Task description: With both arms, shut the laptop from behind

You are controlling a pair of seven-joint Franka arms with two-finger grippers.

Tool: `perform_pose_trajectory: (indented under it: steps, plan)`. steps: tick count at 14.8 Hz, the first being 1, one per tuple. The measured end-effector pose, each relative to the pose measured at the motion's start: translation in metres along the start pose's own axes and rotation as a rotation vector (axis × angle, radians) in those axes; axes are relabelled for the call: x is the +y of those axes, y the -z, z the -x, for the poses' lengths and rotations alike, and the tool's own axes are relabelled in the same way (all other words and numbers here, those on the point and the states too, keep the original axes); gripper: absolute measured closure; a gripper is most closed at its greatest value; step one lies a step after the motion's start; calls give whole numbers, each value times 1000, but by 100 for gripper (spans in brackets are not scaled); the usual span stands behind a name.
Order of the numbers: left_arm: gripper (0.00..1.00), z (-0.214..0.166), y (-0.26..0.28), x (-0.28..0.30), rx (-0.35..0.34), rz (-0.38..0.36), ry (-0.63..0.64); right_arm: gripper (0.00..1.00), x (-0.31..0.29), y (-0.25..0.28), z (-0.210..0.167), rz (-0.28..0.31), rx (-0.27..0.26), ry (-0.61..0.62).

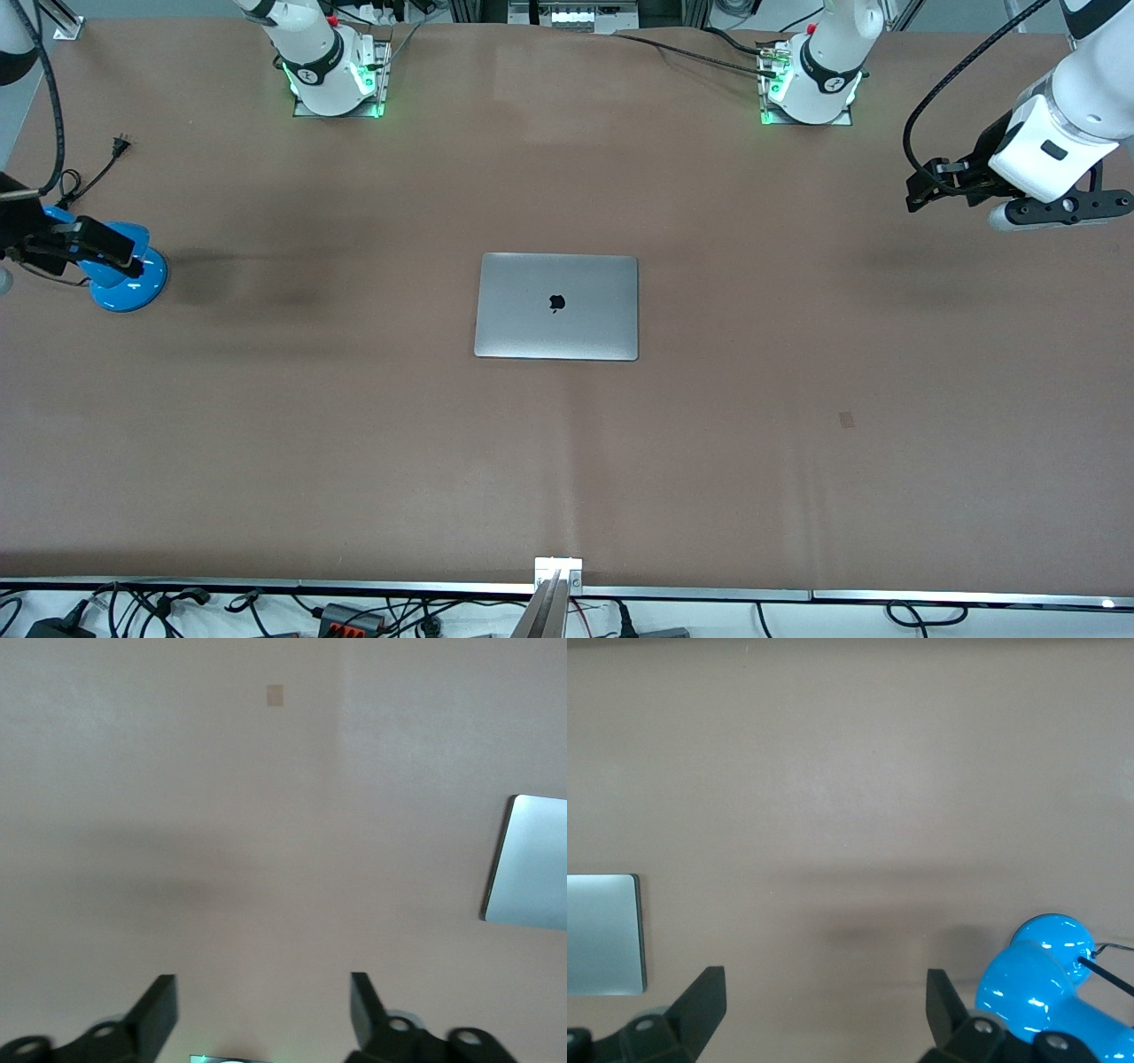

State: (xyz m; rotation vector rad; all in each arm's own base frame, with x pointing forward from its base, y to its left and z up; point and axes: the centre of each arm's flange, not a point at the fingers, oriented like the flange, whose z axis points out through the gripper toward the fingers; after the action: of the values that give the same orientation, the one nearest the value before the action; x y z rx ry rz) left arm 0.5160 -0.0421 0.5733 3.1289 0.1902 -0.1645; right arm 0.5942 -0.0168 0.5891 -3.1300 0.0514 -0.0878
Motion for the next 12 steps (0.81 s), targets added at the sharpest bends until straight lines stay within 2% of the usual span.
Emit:
perform_pose_trajectory:
  steps: [1,6,12]
  plan:
    - [0,-1,0,-2,-1,1,4,0,0,-2,9,12,0,4]
    - [0,-2,1,-10,-3,4,-43,0,0,7,50,27,-36,12]
    - [0,-1,3,-10,-10,8,-53,0,-1,13,54,27,-26,18]
